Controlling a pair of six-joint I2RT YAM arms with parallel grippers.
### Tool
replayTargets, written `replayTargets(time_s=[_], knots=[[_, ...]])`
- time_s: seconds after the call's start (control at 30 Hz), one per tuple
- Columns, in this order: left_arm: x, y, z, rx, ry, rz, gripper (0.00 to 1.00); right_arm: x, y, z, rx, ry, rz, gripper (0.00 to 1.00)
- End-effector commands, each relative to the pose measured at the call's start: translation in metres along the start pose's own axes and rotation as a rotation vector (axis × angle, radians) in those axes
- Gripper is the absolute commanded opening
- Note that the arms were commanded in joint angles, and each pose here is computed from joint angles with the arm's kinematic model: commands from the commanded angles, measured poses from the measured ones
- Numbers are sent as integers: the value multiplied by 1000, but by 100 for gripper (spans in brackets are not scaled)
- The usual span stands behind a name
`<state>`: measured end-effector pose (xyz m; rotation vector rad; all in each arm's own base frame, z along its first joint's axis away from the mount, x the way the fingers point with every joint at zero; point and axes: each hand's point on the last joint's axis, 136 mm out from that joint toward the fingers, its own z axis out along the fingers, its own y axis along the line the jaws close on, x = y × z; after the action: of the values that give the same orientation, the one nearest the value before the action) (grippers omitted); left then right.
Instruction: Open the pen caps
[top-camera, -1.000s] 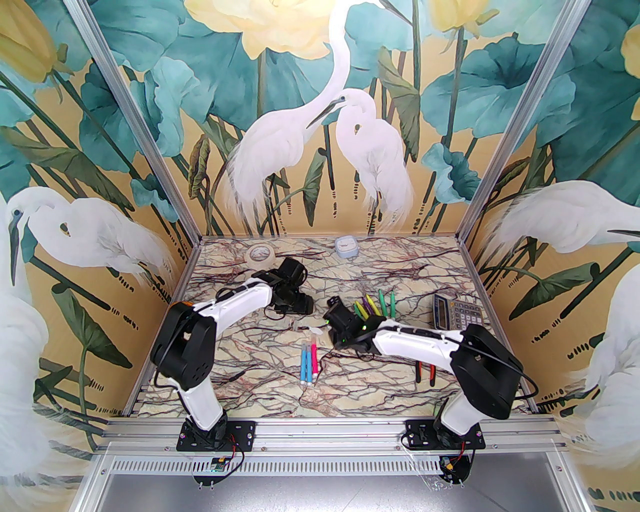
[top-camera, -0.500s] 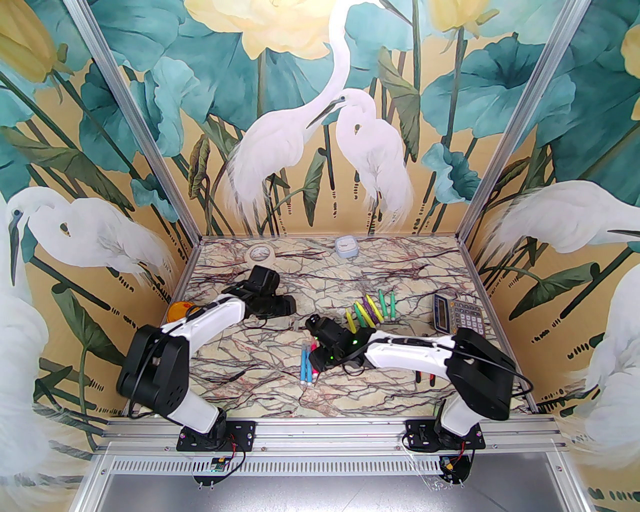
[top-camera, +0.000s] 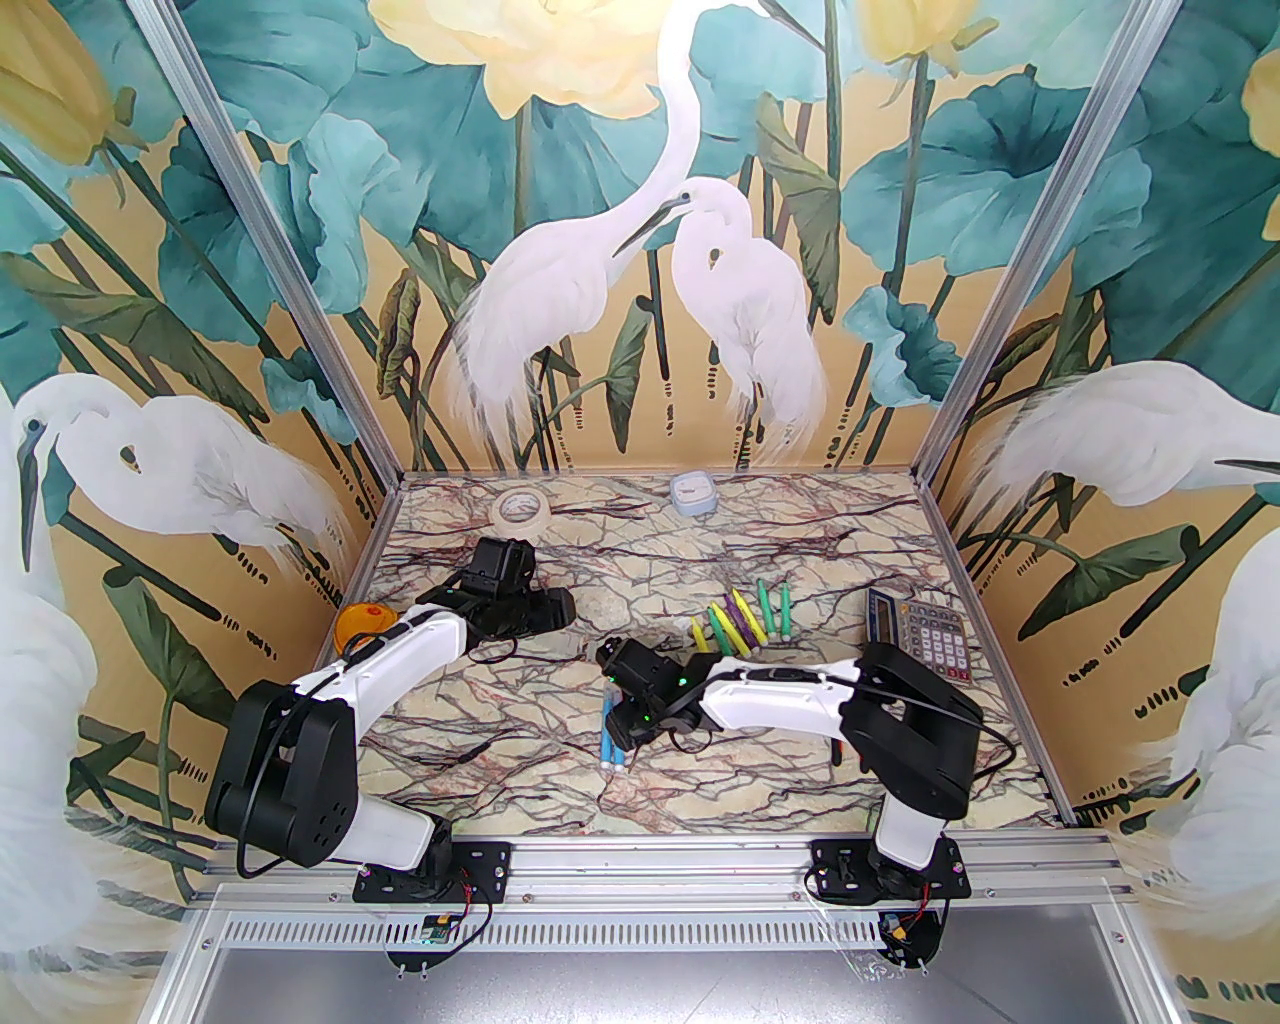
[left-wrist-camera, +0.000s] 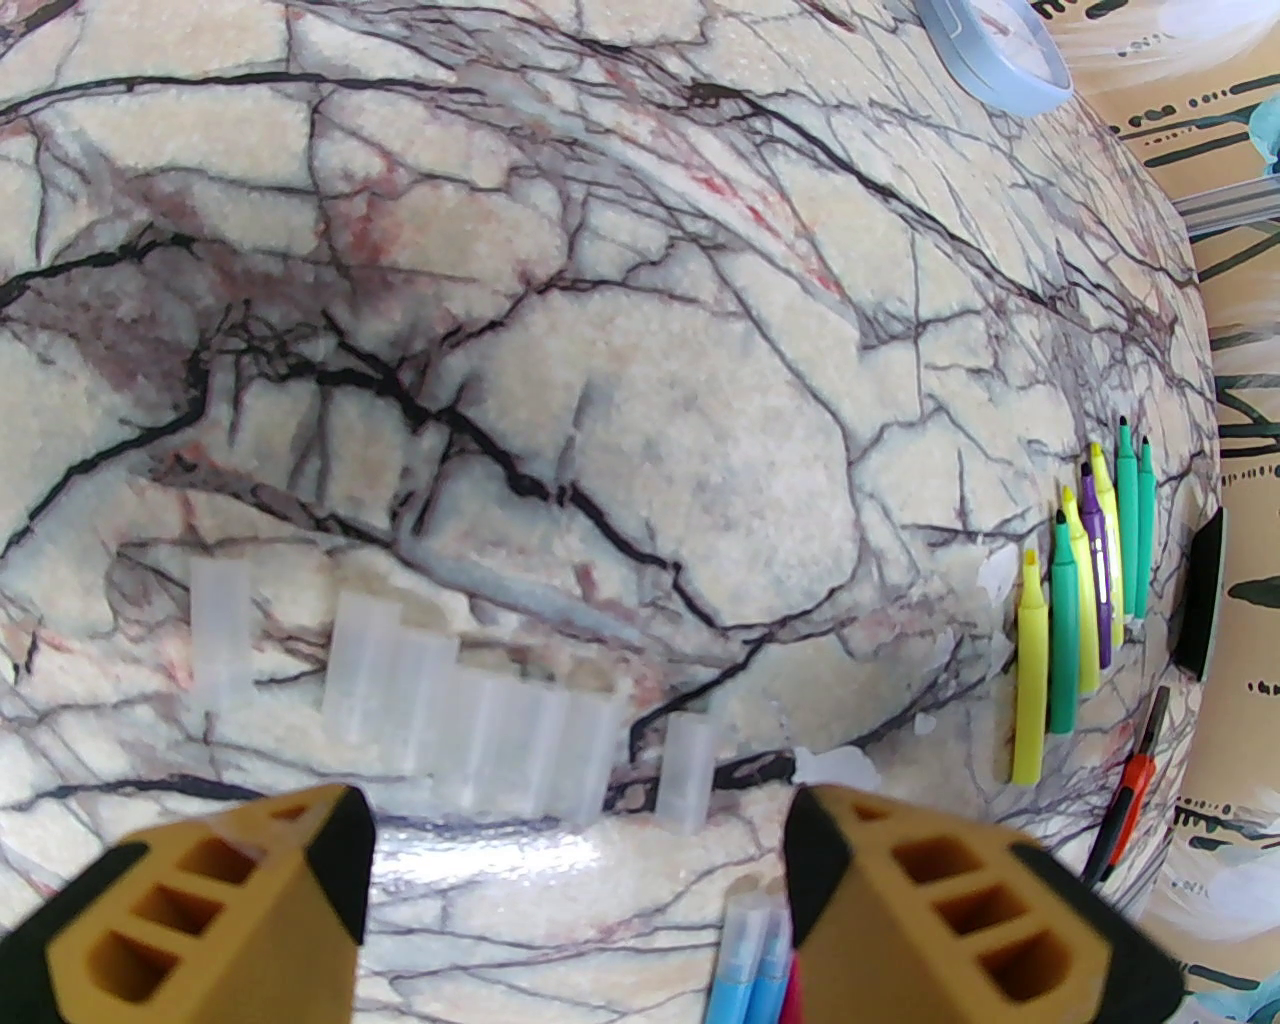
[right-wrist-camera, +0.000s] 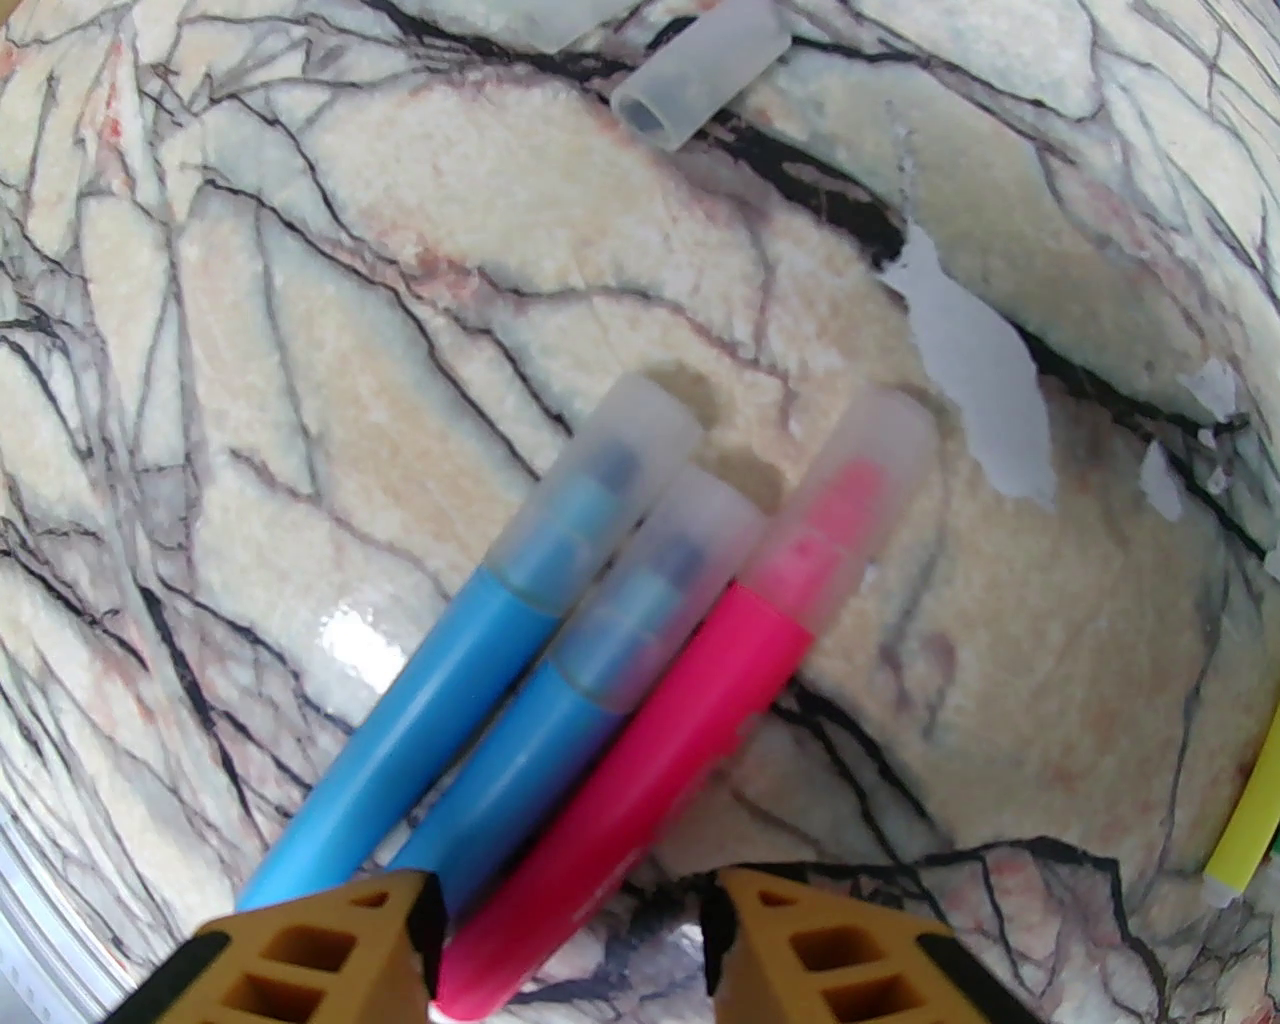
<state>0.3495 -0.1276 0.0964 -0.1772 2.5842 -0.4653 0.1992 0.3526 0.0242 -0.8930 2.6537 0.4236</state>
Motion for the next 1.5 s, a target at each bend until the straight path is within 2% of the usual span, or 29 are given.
replayTargets(time_s=[0.0, 0.43, 0.8, 1.17, 1.47], knots=[[-1, -3, -1, 31, -9, -13, 72, 6, -4, 4, 42, 37, 12, 48], [-3, -9, 5, 64, 7, -23, 73, 5, -9, 3, 79, 42, 7, 45], [-6, -12, 4, 76, 0, -25, 73, 6, -31, 12, 213, 81, -17, 40], [-7, -16, 5, 91, 7, -20, 73, 11, -31, 24, 204, 118, 2, 25], [-5, -18, 9, 111, 20, -28, 73, 6, -49, 25, 242, 103, 34, 18]])
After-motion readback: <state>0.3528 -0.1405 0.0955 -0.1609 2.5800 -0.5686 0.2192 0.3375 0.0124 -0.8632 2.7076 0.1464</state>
